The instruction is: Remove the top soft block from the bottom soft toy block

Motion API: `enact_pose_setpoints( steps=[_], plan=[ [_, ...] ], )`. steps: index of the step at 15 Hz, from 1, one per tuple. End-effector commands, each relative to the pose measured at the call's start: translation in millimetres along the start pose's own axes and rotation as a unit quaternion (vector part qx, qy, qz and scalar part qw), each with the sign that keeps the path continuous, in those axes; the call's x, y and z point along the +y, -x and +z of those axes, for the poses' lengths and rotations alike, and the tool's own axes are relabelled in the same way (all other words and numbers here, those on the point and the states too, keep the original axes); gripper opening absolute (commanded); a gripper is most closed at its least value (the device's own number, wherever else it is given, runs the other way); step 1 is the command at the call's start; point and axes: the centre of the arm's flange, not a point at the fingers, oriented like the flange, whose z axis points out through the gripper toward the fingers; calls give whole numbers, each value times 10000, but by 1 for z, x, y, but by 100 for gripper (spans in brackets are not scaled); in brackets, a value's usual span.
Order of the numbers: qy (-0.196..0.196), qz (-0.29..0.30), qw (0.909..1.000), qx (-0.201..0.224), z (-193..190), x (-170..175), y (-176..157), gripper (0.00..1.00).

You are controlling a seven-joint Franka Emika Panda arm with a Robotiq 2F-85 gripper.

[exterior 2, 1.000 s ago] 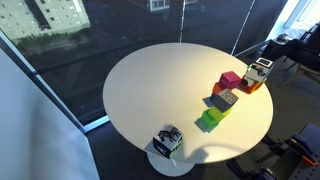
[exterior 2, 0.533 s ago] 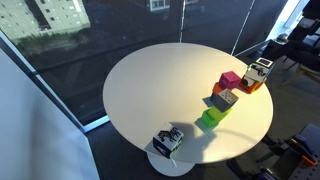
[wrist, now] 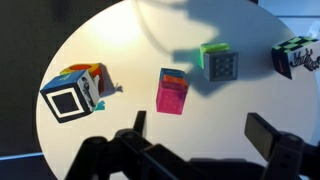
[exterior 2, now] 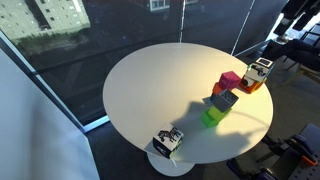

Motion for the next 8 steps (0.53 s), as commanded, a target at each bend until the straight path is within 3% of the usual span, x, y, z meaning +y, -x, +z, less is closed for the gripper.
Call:
enact_pose_setpoints(
  steps=[1, 8],
  plan=[
    [-27, 253, 9995, 160, 13, 31, -20, 100],
    [326, 661, 9972, 113, 52, 86, -45, 100]
  ],
)
